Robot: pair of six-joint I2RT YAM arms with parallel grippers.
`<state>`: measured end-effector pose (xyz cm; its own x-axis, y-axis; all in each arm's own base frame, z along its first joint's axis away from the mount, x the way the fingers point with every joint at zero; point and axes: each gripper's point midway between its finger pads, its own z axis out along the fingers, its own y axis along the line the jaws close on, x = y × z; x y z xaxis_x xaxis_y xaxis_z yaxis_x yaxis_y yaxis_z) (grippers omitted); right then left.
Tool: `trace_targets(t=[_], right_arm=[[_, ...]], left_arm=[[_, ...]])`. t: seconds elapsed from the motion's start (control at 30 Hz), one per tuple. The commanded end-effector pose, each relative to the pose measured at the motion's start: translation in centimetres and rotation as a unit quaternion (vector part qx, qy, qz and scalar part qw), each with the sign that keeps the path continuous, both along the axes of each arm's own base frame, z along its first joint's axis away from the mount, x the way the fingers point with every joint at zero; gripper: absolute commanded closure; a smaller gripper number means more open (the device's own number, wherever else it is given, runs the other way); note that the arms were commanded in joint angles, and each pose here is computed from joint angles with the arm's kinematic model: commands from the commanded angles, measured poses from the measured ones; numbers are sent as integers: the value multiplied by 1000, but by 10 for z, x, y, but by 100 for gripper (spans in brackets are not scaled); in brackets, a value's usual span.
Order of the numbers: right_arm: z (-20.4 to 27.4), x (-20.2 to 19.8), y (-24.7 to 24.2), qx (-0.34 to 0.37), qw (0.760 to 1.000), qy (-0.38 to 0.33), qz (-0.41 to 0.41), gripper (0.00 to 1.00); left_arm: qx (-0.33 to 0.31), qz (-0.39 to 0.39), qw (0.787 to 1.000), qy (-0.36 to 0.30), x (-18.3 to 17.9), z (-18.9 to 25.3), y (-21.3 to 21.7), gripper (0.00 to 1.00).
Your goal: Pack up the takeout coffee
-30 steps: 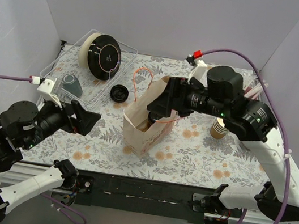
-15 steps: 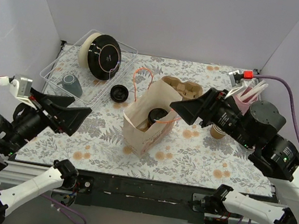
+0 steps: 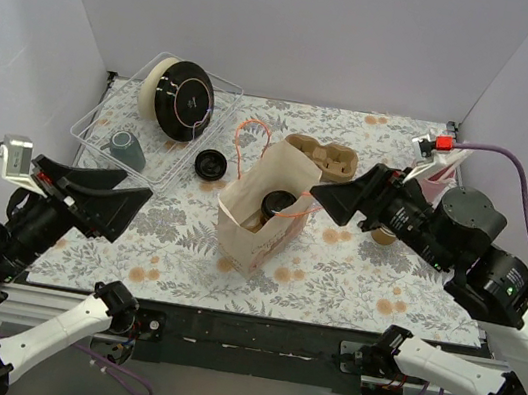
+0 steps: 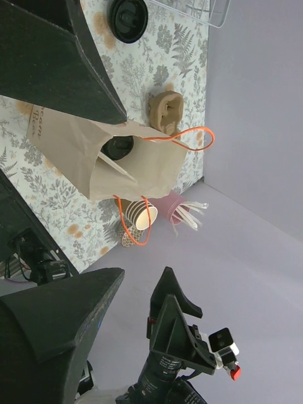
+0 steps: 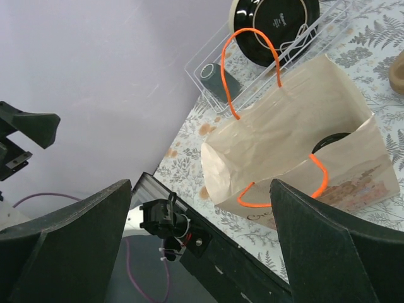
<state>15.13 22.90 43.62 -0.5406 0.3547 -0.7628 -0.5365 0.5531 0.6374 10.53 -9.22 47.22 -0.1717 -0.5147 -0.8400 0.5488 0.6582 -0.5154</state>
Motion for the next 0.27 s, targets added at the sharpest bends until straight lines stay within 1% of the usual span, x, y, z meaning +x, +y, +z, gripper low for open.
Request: trace_targets(t=[0.0,0.23], right_arm=[[16,1,-17,4,999,-29,-27,1],[15,0,-16,-4,999,-33,-21,1]], left_arm=[[5,-5,1000,11,8,-3,-9,2],[13,-4,1000,10,12,-4,-12,2]])
